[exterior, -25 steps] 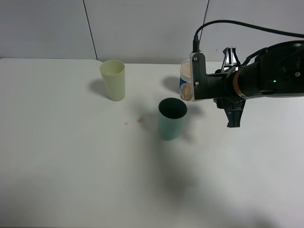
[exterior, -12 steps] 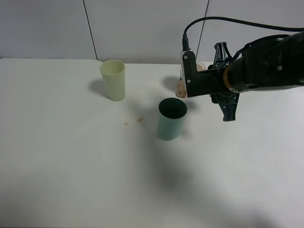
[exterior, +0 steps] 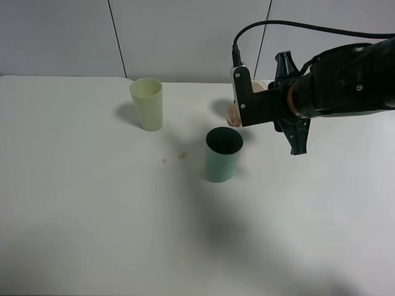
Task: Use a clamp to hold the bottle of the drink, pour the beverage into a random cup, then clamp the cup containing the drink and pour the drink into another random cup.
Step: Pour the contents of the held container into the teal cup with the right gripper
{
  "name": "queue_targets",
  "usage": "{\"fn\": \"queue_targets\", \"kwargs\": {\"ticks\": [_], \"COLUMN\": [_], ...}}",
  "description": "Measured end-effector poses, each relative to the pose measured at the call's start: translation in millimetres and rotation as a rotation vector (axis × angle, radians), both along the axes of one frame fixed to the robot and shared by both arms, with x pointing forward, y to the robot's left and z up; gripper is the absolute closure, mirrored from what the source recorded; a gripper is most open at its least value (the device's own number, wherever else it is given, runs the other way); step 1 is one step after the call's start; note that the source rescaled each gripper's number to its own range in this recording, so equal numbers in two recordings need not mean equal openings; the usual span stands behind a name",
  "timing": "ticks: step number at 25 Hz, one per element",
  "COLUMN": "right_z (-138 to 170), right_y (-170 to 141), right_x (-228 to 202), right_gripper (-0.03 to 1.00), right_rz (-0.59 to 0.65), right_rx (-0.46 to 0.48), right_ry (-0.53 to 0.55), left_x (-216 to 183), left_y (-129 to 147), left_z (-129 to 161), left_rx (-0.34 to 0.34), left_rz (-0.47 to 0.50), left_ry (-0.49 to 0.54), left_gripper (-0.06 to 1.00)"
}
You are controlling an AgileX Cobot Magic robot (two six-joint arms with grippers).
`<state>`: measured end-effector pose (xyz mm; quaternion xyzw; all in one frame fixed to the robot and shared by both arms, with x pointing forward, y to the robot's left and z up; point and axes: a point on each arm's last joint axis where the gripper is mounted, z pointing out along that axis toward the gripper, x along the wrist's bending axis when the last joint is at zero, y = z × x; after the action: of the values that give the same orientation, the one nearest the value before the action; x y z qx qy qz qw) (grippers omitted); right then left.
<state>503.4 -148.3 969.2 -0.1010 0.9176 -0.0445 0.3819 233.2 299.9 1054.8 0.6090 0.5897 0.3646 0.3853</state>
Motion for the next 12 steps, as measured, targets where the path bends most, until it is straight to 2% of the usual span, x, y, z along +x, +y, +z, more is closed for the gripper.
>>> {"fn": "queue_targets", "kwargs": {"ticks": [5, 12], "right_z": [4.9, -3.0], "right_y": [10.3, 8.4], "right_x": [1.7, 2.5], "right_gripper": [0.95, 0.95], "right_rz": [0.046, 0.043], "right_rx": [-0.017, -0.098], "right_ry": [-0.023, -0.006], "left_x": [0.0, 0.0], "left_y": [0.0, 0.0], "left_z": [0.0, 0.0], "left_rx": [0.000, 0.000], "left_rz": [0.000, 0.000], "left_ry": [0.000, 0.000], "left_gripper": [0.05, 0.05]}}
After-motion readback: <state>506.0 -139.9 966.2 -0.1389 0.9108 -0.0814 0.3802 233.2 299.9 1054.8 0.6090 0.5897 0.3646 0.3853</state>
